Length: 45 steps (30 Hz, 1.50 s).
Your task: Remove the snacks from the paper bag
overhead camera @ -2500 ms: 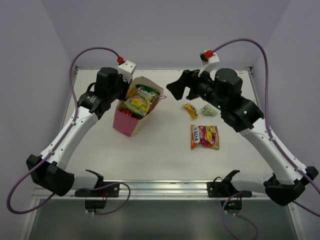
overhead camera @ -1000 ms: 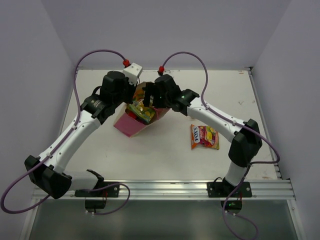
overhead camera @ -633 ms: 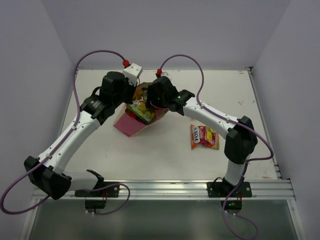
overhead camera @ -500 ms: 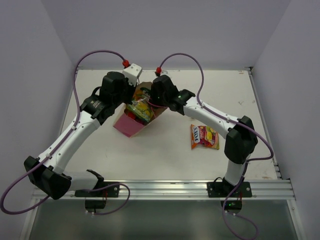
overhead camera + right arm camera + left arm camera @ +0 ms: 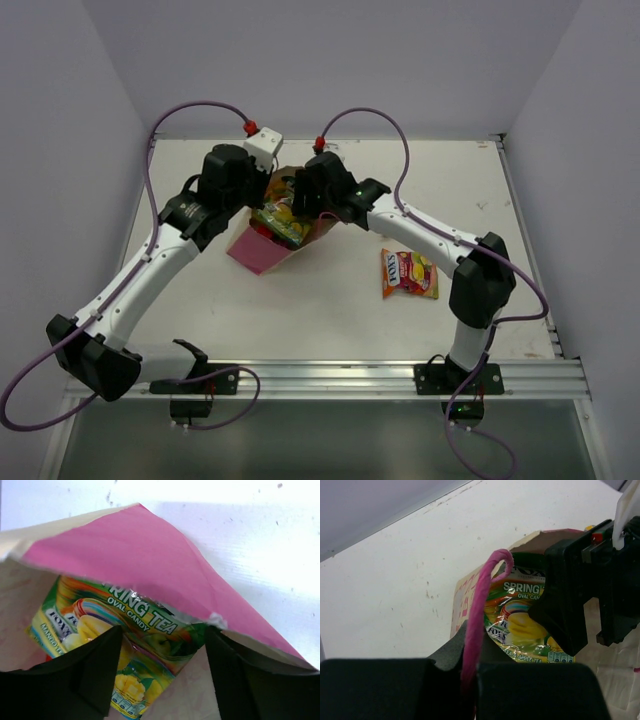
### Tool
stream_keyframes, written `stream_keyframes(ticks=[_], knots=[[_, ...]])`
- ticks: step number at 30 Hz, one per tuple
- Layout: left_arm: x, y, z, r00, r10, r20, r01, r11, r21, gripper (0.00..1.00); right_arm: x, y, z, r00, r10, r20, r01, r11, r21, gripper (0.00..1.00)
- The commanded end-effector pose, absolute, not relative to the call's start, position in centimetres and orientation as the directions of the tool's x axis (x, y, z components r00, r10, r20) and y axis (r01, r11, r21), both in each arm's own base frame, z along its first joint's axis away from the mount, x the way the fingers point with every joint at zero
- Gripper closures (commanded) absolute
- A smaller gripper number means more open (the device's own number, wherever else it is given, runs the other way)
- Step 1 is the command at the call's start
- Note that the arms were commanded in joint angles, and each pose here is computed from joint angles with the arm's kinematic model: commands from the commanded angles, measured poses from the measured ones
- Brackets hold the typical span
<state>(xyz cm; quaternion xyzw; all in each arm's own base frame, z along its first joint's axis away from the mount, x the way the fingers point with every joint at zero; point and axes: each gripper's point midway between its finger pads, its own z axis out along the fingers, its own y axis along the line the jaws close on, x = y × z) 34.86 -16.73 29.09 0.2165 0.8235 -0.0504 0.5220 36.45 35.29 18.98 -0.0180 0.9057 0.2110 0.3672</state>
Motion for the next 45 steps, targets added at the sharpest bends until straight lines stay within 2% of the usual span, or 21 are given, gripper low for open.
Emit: stream_keyframes(ticks=[1,2,6,10,15,18,19,21,22,24,25,26,30,33,36,37,39,40,41,43,45], knots=[[35.0,-16.8,34.5,-0.216,0.217,-0.952,0.38,0.917,0.123,1.0,35.4,33.2,18.6,-0.754,0.19,-0.629,-0.077,0.925,0.372,0.28],[35.0,-16.8,34.4,-0.218,0.213,-0.953,0.377,0.918,0.119,1.0,35.4,33.2,18.1,-0.763,0.208,-0.612,-0.054,0.923,0.381,0.23],[35.0,-17.0,34.2,-0.222,0.21,-0.952,0.386,0.916,0.112,1.0,35.7,35.0,17.4,-0.79,0.219,-0.573,-0.058,0.903,0.426,0.17],[34.9,-17.1,33.8,-0.229,0.212,-0.95,0.391,0.914,0.11,1.0,36.6,37.0,18.6,-0.769,0.231,-0.596,-0.122,0.862,0.492,0.21],[34.7,-17.5,33.4,-0.236,0.201,-0.951,0.41,0.908,0.091,1.0,37.1,38.2,18.2,-0.786,0.237,-0.57,-0.121,0.847,0.518,0.27],[34.7,-17.8,33.0,-0.24,0.205,-0.949,0.421,0.903,0.089,1.0,37.3,38.6,17.6,-0.79,0.242,-0.563,-0.12,0.841,0.528,0.38],[34.6,-17.9,32.9,-0.241,0.205,-0.949,0.428,0.9,0.085,1.0,37.3,38.6,17.2,-0.793,0.244,-0.559,-0.111,0.843,0.526,0.49],[34.5,-18.2,32.8,-0.252,0.177,-0.951,0.432,0.9,0.053,1.0,37.5,38.9,16.9,-0.8,0.253,-0.544,-0.104,0.835,0.541,0.59],[34.5,-18.3,32.7,-0.252,0.177,-0.951,0.436,0.898,0.052,1.0,37.5,39.1,16.5,-0.807,0.252,-0.534,-0.098,0.835,0.542,0.7],[34.4,-18.4,32.6,-0.254,0.173,-0.952,0.439,0.897,0.046,1.0,37.6,39.5,16.1,-0.813,0.253,-0.525,-0.099,0.828,0.552,0.8],[34.4,-18.4,32.5,-0.256,0.172,-0.951,0.441,0.896,0.044,1.0,37.8,39.5,16.0,-0.813,0.257,-0.522,-0.095,0.826,0.556,0.93],[34.4,-18.4,32.6,-0.255,0.17,-0.952,0.44,0.897,0.042,1.0,37.8,39.7,15.8,-0.814,0.256,-0.521,-0.097,0.825,0.556,1.0],[34.3,-18.1,32.6,-0.252,0.17,-0.953,0.428,0.902,0.048,1.0,38.2,40.3,17.5,-0.786,0.255,-0.564,-0.157,0.8,0.579,1.0],[34.5,-17.4,33.0,-0.245,0.17,-0.954,0.392,0.918,0.062,1.0,38.3,39.7,21.0,-0.741,0.268,-0.616,-0.201,0.786,0.584,1.0],[34.8,-16.5,33.6,-0.245,0.16,-0.956,0.343,0.937,0.069,1.0,37.9,37.5,22.1,-0.725,0.286,-0.627,-0.143,0.828,0.542,1.0],[34.8,-16.5,33.9,-0.238,0.155,-0.959,0.34,0.938,0.067,1.0,38.3,36.7,22.5,-0.708,0.304,-0.638,-0.108,0.845,0.523,0.9],[34.8,-16.5,34.2,-0.233,0.141,-0.962,0.335,0.94,0.056,1.0,37.7,35.6,21.2,-0.731,0.313,-0.606,-0.042,0.866,0.497,0.55],[34.8,-16.6,34.3,-0.231,0.135,-0.963,0.341,0.939,0.05,1.0,37.5,35.4,20.6,-0.743,0.319,-0.588,-0.018,0.869,0.494,0.29],[34.8,-16.7,34.4,-0.232,0.125,-0.965,0.339,0.94,0.04,1.0,37.0,35.0,19.8,-0.766,0.334,-0.548,0.027,0.87,0.492,0.19],[34.8,-16.8,34.4,-0.234,0.112,-0.966,0.337,0.941,0.028,1.0,36.8,35.0,18.6,-0.787,0.349,-0.509,0.073,0.872,0.484,0.06],[34.9,-16.9,34.2,-0.239,0.098,-0.966,0.334,0.943,0.013,1.0,36.2,34.8,17.6,-0.803,0.378,-0.46,0.138,0.869,0.474,0.02]])
